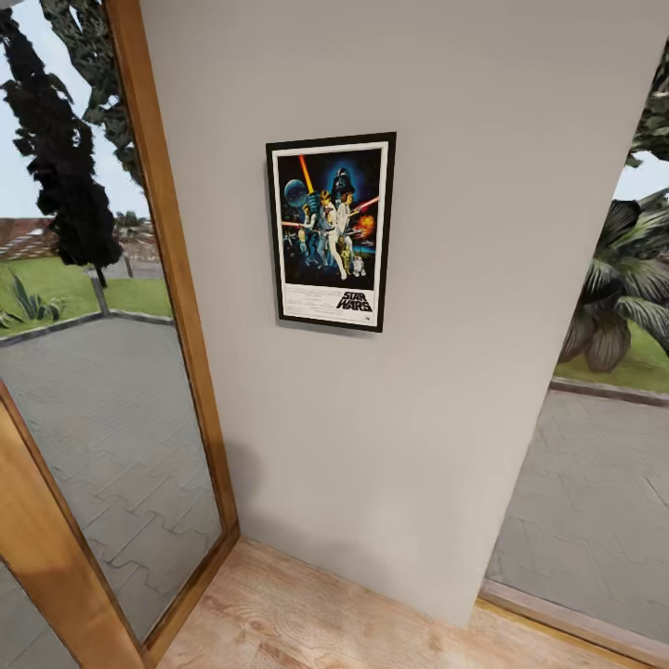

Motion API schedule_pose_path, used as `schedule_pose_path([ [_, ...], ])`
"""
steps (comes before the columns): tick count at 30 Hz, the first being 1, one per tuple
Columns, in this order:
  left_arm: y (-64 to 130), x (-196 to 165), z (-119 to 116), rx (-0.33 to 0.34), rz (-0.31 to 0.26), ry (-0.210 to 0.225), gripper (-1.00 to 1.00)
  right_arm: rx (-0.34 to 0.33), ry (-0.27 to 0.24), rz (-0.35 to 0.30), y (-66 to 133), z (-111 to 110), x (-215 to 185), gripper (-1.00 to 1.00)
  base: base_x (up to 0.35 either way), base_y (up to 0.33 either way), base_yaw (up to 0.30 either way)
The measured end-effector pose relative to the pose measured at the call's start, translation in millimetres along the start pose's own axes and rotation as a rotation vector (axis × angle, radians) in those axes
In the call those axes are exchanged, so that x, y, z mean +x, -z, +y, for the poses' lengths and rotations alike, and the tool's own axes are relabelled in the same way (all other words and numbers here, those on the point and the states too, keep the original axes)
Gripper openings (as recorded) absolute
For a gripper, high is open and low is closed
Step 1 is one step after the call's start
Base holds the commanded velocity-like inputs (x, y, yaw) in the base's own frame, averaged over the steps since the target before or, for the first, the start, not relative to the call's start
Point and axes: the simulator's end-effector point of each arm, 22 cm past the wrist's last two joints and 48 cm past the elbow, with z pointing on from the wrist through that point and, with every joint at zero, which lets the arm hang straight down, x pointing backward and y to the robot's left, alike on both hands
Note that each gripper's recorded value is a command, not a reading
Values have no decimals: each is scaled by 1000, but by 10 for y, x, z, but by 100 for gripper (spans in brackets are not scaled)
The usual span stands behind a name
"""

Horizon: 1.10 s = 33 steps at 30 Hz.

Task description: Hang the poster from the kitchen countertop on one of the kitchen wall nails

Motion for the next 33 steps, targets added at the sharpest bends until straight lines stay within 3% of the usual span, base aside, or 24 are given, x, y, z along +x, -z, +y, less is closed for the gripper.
schedule_pose_path([
  [8,1,-7,8,-4,-4,4,100,91,-71,89,264,-354,577,100,0,0,0],
  [9,10,-4,68,-28,-4,6,100,159,-97,124,350,-509,776,100,0,0,0],
  [11,16,2,142,-61,-3,7,100,214,-107,138,399,-630,861,100,0,0,0],
  [12,35,13,305,-134,0,7,100,320,-111,161,486,-846,971,100,0,0,0],
  [17,161,41,795,-365,6,3,100,597,-109,213,795,-1352,1207,100,0,0,0],
  [18,242,55,983,-459,9,2,100,632,-109,221,848,-1410,1239,100,0,0,0],
  [20,337,66,1159,-552,12,0,100,689,-108,234,937,-1500,1289,100,0,0,0],
  [22,560,101,1465,-737,17,-2,100,769,-105,252,1072,-1621,1351,100,0,0,0],
  [26,733,164,1636,-878,25,1,100,795,-110,265,1111,-1635,1415,100,0,0,0],
  [27,835,263,1702,-976,34,12,100,791,-120,274,1049,-1551,1497,100,0,0,0],
  [33,847,333,1697,-1004,44,18,100,776,-131,279,957,-1445,1565,100,0,0,0],
])
